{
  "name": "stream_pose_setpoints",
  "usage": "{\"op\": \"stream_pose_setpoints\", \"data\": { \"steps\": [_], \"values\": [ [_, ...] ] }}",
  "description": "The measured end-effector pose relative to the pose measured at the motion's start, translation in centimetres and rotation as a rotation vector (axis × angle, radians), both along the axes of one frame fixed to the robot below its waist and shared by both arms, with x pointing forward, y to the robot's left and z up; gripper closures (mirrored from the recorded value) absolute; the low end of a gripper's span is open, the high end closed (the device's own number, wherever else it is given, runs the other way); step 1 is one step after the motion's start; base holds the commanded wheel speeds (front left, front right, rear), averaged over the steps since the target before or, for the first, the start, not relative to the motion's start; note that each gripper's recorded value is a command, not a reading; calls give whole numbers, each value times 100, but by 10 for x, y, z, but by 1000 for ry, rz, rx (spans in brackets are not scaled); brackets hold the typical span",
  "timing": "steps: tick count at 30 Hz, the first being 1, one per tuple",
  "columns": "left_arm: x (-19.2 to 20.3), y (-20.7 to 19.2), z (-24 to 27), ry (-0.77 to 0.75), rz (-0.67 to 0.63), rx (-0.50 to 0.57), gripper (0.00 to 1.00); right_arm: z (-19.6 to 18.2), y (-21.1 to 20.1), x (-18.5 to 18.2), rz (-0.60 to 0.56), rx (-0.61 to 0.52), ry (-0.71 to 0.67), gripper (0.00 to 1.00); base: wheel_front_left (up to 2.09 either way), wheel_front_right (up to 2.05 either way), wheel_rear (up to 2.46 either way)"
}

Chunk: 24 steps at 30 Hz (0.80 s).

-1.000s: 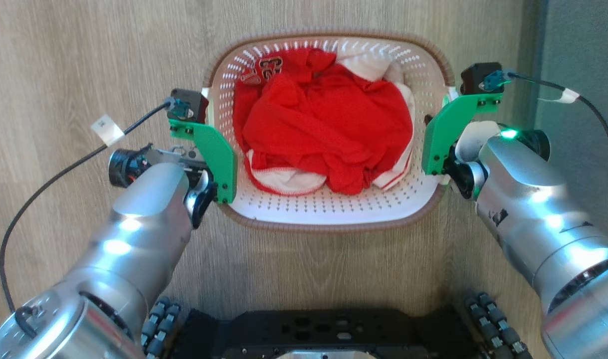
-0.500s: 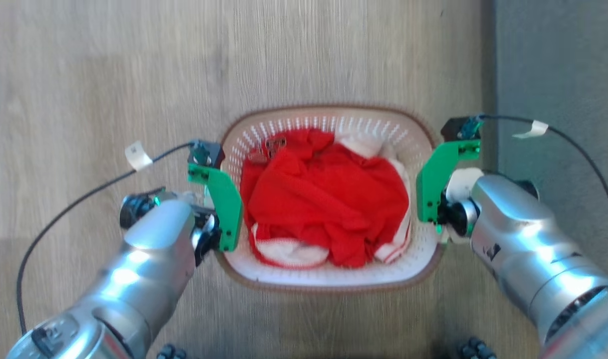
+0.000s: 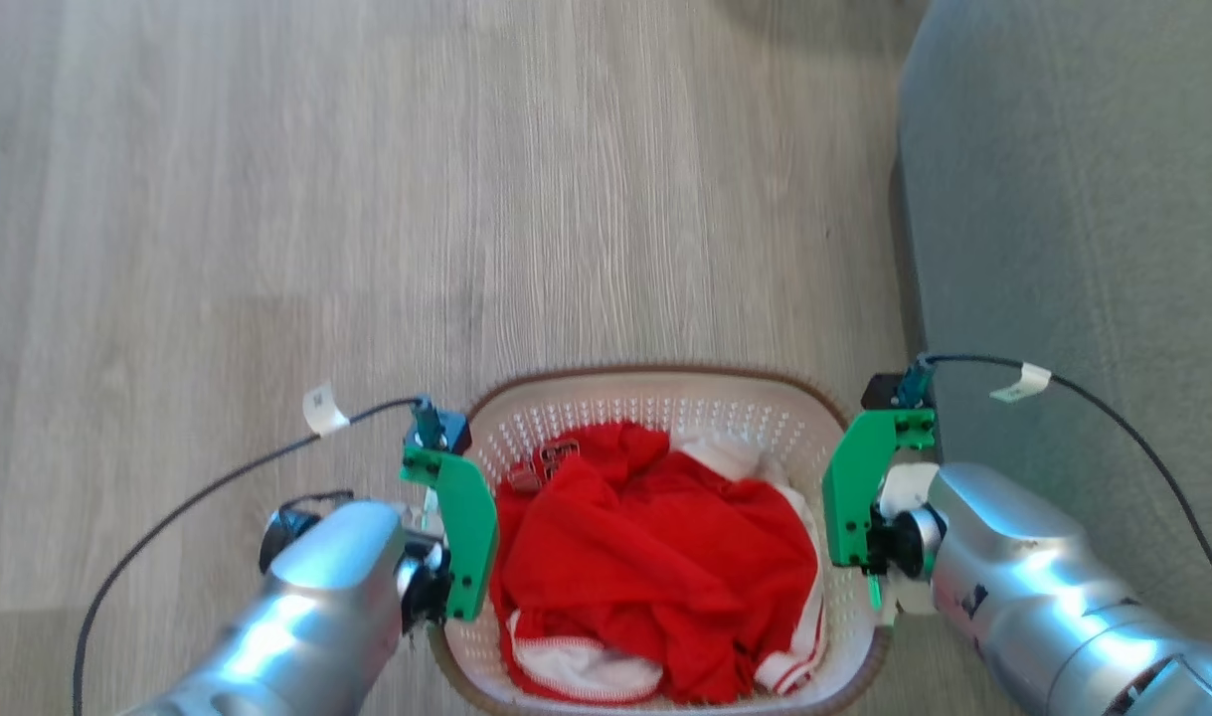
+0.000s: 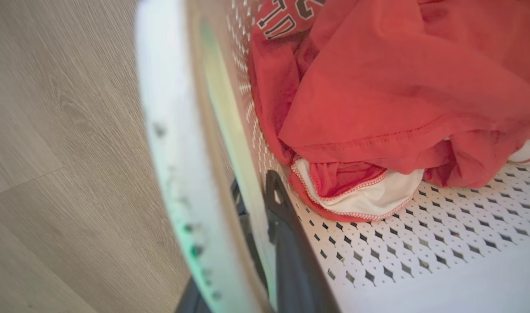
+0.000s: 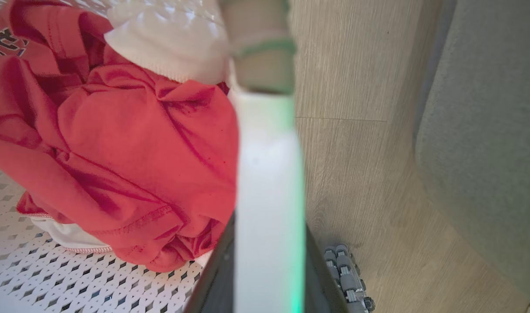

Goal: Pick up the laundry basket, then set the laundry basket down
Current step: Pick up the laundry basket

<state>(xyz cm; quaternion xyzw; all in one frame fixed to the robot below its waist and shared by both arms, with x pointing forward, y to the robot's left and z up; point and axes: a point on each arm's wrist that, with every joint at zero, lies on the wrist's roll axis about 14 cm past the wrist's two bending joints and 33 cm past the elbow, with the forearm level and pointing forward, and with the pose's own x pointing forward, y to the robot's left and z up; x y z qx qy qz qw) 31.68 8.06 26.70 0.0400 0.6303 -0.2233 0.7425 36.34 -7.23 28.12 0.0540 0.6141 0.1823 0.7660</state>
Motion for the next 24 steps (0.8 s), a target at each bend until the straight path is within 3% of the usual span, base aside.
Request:
{"op": "stream_pose_setpoints", "data": {
  "steps": [13, 24],
  "values": [
    [-41, 7, 27, 7, 3, 9, 100, 34, 6, -33, 38, 3, -44, 100, 0, 0, 0],
    [-42, 13, 42, -74, 35, 4, 100, 54, 15, -37, 65, 15, -115, 100, 0, 0, 0]
  ]
}}
